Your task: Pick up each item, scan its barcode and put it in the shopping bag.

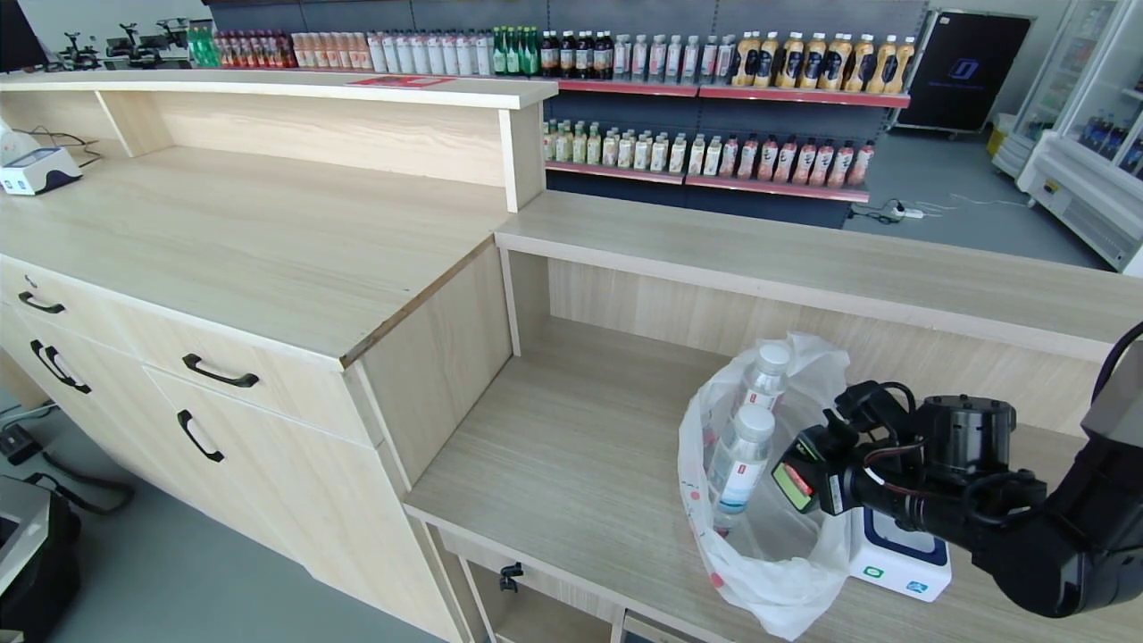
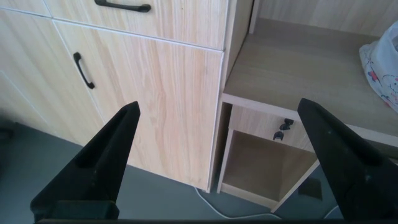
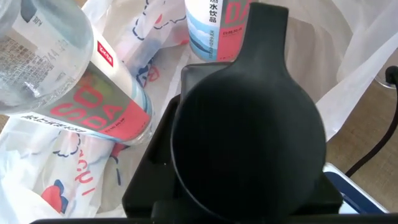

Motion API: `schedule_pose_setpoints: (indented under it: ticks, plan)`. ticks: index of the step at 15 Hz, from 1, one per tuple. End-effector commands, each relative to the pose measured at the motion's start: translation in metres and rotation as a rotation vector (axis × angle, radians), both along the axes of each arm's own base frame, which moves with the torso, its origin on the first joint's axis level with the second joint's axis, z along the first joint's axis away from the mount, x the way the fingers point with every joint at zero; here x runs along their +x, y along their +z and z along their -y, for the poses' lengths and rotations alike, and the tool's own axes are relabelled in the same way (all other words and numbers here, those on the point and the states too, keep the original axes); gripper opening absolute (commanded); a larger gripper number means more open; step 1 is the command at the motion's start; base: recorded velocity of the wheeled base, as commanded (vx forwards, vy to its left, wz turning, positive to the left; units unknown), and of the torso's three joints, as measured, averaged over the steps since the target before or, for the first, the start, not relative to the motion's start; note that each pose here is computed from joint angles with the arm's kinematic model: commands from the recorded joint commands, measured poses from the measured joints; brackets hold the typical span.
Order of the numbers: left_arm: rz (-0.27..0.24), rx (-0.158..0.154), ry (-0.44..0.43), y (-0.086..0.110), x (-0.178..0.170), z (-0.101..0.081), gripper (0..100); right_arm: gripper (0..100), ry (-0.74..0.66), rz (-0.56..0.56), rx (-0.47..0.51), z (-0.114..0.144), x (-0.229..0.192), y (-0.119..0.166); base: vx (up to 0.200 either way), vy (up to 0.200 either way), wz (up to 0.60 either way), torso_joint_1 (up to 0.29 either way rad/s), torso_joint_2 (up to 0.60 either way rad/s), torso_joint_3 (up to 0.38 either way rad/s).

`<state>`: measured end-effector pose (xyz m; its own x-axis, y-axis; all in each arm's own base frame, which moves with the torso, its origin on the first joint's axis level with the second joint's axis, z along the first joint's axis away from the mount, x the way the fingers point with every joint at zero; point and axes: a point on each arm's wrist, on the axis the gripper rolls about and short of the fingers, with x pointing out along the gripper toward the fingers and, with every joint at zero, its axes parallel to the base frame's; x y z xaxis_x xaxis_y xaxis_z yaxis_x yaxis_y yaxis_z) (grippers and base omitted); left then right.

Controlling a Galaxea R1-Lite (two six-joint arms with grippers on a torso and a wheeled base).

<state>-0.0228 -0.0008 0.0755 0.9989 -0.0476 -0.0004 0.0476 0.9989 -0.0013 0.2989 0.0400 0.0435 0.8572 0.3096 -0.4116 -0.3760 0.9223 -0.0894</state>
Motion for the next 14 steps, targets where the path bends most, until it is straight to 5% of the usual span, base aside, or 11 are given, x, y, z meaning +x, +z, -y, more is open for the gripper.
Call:
schedule_pose_setpoints:
  ticks: [1, 14]
  plan:
    - [-0.001, 0.0, 0.0, 0.0, 0.0001, 0.0, 100, 0, 0.0, -0.006, -0.001, 0.0003, 0.0001, -0.0017, 0.0, 0.0, 0.0, 0.0, 0.0, 0.0]
    - [-0.001, 0.0, 0.0, 0.0, 0.0001, 0.0, 100, 0, -0.012, 0.01, 0.003, 0.0033, 0.0022, -0.0085, 0.0, 0.0, 0.0, 0.0, 0.0, 0.0]
